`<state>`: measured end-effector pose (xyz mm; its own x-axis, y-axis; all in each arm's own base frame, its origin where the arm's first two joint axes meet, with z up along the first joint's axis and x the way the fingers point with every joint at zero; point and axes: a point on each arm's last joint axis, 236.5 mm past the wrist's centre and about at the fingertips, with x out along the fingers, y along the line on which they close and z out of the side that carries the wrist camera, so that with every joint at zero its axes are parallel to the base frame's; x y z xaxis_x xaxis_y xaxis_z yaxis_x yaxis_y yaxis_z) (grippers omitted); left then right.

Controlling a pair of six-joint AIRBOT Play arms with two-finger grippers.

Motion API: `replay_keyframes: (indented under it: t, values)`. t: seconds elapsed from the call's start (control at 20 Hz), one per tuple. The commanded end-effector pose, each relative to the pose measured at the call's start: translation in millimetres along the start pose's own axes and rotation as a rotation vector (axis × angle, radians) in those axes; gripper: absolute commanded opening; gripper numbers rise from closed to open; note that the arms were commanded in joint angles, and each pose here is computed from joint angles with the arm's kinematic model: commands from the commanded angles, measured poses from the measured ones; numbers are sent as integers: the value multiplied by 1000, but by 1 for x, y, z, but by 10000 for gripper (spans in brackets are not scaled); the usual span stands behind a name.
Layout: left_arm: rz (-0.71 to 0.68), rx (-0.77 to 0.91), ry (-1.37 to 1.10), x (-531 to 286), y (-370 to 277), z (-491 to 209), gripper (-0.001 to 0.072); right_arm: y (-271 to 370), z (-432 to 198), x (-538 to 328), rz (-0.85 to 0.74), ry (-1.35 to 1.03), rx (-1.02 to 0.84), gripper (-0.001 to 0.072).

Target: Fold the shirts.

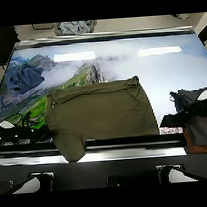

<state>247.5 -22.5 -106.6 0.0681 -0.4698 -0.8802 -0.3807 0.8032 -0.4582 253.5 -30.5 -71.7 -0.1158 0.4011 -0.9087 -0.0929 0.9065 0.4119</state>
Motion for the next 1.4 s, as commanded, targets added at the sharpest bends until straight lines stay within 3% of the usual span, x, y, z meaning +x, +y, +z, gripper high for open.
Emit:
replay_keyframes:
  t: [0.0, 0.3, 0.4, 0.45, 0.5, 0.65, 0.75, 0.85, 0.95, 1.05, 1.15, 1.35]
  values:
    - [15, 0, -21, 1, 2, 4, 34, 2, 1, 17, 23, -30, 15, 650]
    - [-14, -4, -56, -4, -8, 16, 34, 24, -6, 55, 136, -69, 118, 598]
    - [-16, 9, -70, -9, -11, 22, 34, 28, -3, 62, 137, -82, 119, 465]
    - [-16, 16, -77, -13, -13, 25, 34, 29, 3, 64, 117, -94, 111, 308]
    - [-18, 33, -86, -17, -15, 29, 35, 30, 12, 66, 99, -120, 113, 37]
    - [-36, 111, -125, -55, -38, 51, 32, 41, 41, 37, 106, -196, 4, 39]
    - [-60, 227, -280, -120, -82, 82, 30, 44, 77, -28, 4, -319, -174, 39]
    - [-106, 411, -571, -229, -159, 105, 30, 56, 115, -141, -204, -519, -364, 39]
    - [-150, 576, -887, -360, -239, 81, 31, 93, 124, -290, -488, -805, -499, 40]
    - [-204, 705, -1259, -493, -300, 17, 31, 165, 82, -435, -736, -1148, -597, 40]
    - [-292, 763, -1577, -590, -334, -62, 31, 229, 8, -525, -892, -1411, -614, 40]
    - [-366, 791, -1690, -613, -338, -146, 31, 269, -85, -559, -1025, -1558, -569, 40]
